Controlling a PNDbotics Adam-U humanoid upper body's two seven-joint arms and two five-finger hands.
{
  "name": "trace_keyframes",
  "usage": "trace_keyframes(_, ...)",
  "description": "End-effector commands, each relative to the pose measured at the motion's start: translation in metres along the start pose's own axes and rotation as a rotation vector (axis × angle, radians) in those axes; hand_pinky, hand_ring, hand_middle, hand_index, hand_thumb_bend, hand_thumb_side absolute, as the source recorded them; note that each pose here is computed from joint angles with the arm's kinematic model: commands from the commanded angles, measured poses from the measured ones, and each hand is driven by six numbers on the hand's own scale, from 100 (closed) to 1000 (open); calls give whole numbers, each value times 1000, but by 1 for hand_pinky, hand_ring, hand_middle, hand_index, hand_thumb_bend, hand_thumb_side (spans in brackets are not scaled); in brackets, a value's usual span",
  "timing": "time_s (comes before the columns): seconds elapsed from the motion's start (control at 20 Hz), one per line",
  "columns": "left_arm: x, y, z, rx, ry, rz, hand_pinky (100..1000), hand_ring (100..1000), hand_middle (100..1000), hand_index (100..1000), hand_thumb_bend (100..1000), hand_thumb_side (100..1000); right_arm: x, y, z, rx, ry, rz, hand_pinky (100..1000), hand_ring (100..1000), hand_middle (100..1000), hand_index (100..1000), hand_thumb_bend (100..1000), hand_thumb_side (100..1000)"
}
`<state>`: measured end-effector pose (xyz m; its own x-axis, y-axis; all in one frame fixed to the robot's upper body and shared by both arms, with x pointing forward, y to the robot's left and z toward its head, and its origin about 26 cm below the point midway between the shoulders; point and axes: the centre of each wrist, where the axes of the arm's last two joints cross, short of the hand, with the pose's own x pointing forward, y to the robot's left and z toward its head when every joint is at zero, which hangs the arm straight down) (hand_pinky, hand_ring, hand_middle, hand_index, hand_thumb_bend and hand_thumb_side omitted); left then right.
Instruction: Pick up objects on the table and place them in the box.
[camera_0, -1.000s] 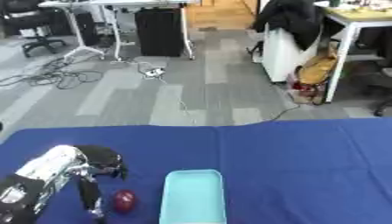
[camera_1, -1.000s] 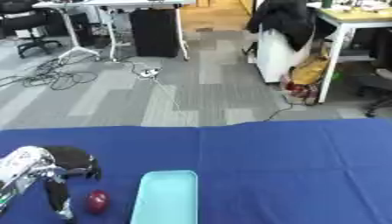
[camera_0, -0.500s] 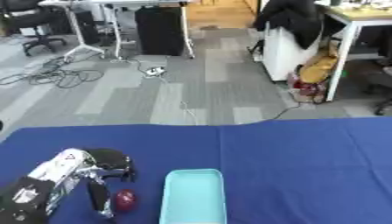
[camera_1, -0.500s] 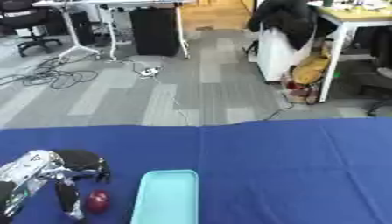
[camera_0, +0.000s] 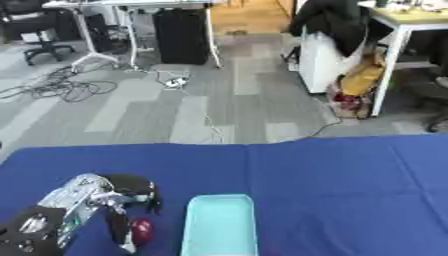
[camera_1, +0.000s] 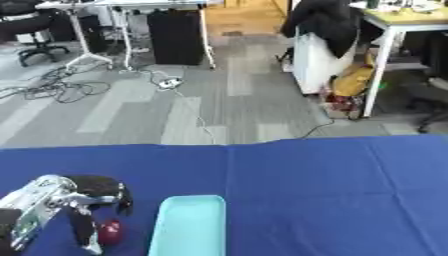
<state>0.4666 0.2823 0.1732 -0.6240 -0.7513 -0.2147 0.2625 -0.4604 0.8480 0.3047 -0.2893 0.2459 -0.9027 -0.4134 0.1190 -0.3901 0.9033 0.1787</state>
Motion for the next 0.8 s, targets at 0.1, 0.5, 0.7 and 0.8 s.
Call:
trace_keyframes(0.1, -5, 19, 10, 1, 32, -109, 100, 242, 517, 722, 789, 323, 3, 2, -8, 22, -19, -3, 127, 262, 260, 512, 100, 757)
trace_keyframes(0.5, -4, 10, 4, -34, 30, -153, 100, 210, 474, 714, 806, 298, 3, 3, -8, 20, -22, -5, 127, 262, 260, 512, 100, 757)
trace_keyframes(0.7, -7, -1, 1, -47, 31, -131, 100, 180, 440, 700, 808, 298, 3, 4, -9, 18, -23, -10, 127, 262, 260, 513, 100, 758)
trace_keyframes(0.8, -7, -5, 0, -44, 25, -124, 100, 148, 399, 666, 795, 294, 3, 4, -9, 19, -22, -11, 126, 262, 260, 513, 100, 758)
